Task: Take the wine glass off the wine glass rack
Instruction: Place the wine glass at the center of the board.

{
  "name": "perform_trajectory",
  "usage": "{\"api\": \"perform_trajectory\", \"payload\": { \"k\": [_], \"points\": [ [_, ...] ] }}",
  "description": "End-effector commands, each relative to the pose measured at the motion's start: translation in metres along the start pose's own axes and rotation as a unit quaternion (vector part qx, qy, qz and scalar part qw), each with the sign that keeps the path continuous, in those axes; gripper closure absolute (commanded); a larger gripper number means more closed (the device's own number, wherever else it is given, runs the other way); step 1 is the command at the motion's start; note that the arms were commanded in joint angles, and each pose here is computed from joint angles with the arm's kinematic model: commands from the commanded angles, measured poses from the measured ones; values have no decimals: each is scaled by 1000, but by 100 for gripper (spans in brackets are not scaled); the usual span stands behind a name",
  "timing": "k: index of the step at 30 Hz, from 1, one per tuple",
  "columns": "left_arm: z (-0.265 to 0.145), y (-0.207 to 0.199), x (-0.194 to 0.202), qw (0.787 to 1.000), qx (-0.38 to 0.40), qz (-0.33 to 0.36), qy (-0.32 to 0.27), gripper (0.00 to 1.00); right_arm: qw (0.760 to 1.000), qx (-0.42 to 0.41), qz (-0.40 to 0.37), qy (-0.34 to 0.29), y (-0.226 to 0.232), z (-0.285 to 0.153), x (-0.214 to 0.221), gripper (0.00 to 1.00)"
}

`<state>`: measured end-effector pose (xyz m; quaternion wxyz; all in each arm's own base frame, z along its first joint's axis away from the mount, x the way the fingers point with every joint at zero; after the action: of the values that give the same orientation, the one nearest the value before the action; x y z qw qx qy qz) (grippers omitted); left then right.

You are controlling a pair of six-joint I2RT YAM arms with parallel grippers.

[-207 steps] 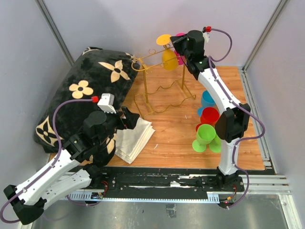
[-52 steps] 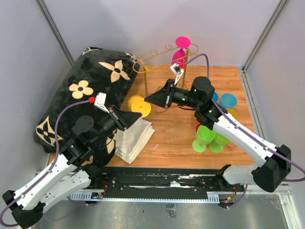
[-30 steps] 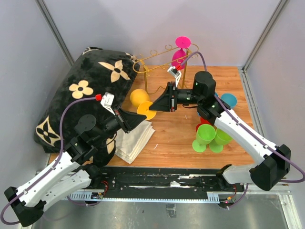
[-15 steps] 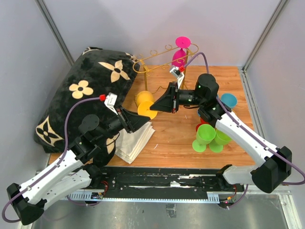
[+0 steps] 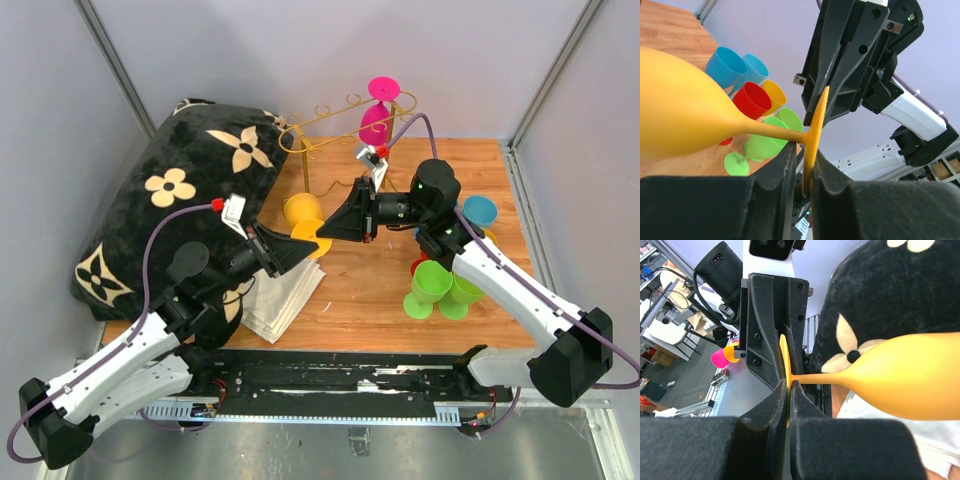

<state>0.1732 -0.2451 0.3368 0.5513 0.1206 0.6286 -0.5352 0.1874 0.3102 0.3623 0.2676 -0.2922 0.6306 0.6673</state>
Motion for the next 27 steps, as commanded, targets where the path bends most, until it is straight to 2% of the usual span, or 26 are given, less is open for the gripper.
{"api": "perform_trajectory", "payload": {
  "k": [1, 3, 6, 10, 13, 15, 20, 24, 27],
  "points": [
    [2, -2, -1, 1000, 15, 6, -8, 85, 998, -26, -55, -9, 19, -7, -7, 94],
    [2, 0, 0, 1000, 13, 19, -5, 90, 998, -20, -57, -16, 19, -11, -11, 86],
    [-1, 3, 4, 998, 10, 55, 4, 96, 998, -5, -55, -25, 18, -17, -18, 55],
    [-8, 24, 16, 991, -40, 113, 51, 99, 997, 18, -61, -46, 18, -32, -29, 39],
    [-19, 39, 28, 980, -61, 170, 82, 100, 994, 44, -68, -69, 16, -43, -39, 34],
    [-25, 43, 41, 971, -41, 210, 108, 100, 990, 84, -69, -93, 7, -54, -48, 31],
    [-40, 30, 74, 939, 78, 297, 153, 99, 967, 200, -43, -155, -29, -88, -64, 28],
    [-52, 17, 87, 905, 171, 361, 144, 99, 962, 216, -21, -165, -40, -100, -65, 27],
    [-55, 18, 98, 880, 207, 399, 156, 99, 969, 200, -9, -144, -41, -98, -60, 26]
  ]
}}
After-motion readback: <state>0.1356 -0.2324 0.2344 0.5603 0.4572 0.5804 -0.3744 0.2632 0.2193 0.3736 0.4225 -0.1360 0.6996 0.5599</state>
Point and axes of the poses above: each gripper's point midway between its finger pads, its own z axis out along the fingers, its own y axis along the line the jaws close on, x = y × z, the point moved 2 cm from there along -z, back along the fingers, and after that the axes turned 13 degrees about z, right-handed, at the moved point
